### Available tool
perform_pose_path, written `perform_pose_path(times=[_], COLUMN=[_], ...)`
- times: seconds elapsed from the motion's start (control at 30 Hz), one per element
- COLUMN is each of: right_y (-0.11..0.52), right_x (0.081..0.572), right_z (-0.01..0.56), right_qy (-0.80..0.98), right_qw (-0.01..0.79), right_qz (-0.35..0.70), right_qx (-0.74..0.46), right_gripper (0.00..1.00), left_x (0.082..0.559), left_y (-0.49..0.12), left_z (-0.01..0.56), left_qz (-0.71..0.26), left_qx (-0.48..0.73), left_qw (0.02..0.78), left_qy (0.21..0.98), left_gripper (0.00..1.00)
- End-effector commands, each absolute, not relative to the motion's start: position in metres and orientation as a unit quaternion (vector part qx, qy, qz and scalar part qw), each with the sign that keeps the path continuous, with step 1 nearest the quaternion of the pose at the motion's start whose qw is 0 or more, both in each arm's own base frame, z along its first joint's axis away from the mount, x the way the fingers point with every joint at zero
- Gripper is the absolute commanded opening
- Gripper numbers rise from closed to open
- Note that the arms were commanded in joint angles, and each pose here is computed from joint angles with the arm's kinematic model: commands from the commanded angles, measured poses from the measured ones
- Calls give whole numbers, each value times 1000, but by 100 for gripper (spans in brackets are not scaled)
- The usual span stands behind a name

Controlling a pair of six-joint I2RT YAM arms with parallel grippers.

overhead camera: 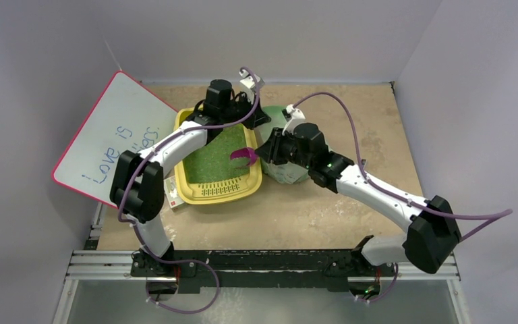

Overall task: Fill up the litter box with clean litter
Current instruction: Pour the cat litter into the litter box.

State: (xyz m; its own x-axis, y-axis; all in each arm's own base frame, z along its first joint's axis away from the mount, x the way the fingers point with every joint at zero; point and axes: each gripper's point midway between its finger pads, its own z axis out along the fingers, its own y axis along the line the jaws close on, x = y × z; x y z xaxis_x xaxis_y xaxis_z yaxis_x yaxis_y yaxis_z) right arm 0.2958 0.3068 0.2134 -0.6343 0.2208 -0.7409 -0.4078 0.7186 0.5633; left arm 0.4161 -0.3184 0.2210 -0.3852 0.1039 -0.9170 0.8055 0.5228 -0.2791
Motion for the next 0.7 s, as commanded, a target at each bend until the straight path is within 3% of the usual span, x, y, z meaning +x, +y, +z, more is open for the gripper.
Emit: perform_pose_path(times=[0.0,0.27,0.43,0.67], right_y=[291,319,305,317], right_x=[321,324,327,308], right_z=[228,247,240,246], right_qy=[826,810,800,781], right_qw=[474,495,531,522], right_qz=[295,275,245,291], right_qx=[-80,-151,-136,-182], right_gripper=[0,0,0,0], left_x=[410,413,413,411], left_y=[-317,-316,-318,-318], left_z=[241,244,243,242], left_qz=[-385,-382,-386,-387], left_qx=[315,310,308,307], left_qw=[479,486,485,483], left_qy=[723,722,722,723], left_gripper=[0,0,0,0])
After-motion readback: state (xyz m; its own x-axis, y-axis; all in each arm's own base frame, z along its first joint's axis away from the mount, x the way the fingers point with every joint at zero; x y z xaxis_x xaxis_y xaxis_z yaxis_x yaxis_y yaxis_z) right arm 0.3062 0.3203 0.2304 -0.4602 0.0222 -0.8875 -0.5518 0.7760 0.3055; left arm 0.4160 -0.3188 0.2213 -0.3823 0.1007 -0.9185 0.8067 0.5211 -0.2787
